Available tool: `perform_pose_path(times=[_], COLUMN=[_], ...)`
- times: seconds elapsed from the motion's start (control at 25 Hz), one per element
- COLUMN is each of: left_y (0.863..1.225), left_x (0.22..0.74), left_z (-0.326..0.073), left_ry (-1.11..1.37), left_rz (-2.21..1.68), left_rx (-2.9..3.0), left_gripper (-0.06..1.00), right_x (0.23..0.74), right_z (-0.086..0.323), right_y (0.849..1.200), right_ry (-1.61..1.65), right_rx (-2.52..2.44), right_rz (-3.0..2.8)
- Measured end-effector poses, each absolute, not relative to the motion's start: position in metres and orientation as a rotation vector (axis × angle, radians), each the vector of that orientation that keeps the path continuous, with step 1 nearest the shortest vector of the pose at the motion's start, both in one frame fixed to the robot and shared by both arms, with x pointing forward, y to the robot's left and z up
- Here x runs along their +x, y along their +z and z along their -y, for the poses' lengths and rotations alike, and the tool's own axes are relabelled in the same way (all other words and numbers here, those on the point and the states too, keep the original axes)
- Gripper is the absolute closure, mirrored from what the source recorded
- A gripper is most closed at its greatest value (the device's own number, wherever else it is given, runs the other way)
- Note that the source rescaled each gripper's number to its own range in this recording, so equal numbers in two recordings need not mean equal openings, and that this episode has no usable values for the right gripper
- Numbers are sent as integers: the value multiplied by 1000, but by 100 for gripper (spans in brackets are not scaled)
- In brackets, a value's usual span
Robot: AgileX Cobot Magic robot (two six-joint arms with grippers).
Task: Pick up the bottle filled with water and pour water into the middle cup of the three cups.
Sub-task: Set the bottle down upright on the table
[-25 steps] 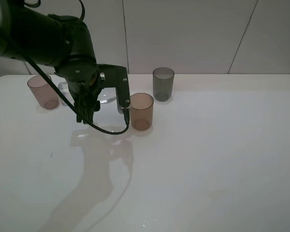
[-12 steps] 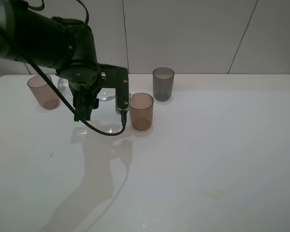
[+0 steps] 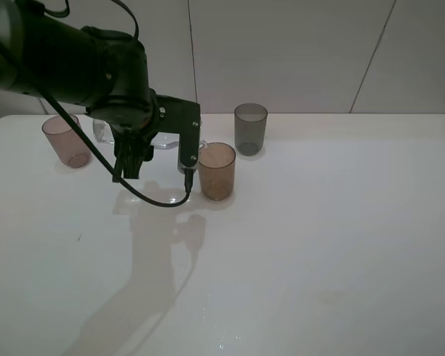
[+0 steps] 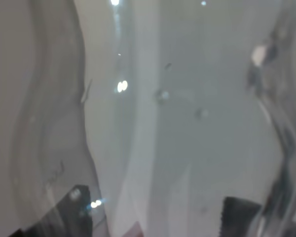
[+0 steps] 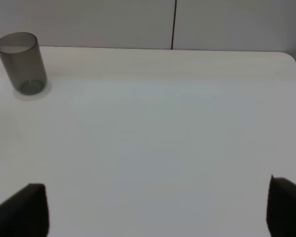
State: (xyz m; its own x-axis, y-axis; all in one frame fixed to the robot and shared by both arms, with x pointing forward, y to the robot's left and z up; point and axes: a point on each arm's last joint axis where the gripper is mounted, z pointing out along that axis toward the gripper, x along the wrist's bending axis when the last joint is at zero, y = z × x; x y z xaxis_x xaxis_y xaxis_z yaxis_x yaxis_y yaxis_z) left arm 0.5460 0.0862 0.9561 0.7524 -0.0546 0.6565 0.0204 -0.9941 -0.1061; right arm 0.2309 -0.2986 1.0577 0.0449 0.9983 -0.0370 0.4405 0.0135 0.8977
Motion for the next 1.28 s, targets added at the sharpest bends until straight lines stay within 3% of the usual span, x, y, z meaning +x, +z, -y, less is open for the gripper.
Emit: perform_pose_path(times=[1.28], left_y=[961], left_x=[547], left_z=[-82], left_ry=[-1117], left_rz=[-331], left_rx=[-2709], left_gripper=[93], right_x=[231], right_z=[299], right_y=[1058], right_ry=[899], right_rx=[1539], right_rz=[-1505])
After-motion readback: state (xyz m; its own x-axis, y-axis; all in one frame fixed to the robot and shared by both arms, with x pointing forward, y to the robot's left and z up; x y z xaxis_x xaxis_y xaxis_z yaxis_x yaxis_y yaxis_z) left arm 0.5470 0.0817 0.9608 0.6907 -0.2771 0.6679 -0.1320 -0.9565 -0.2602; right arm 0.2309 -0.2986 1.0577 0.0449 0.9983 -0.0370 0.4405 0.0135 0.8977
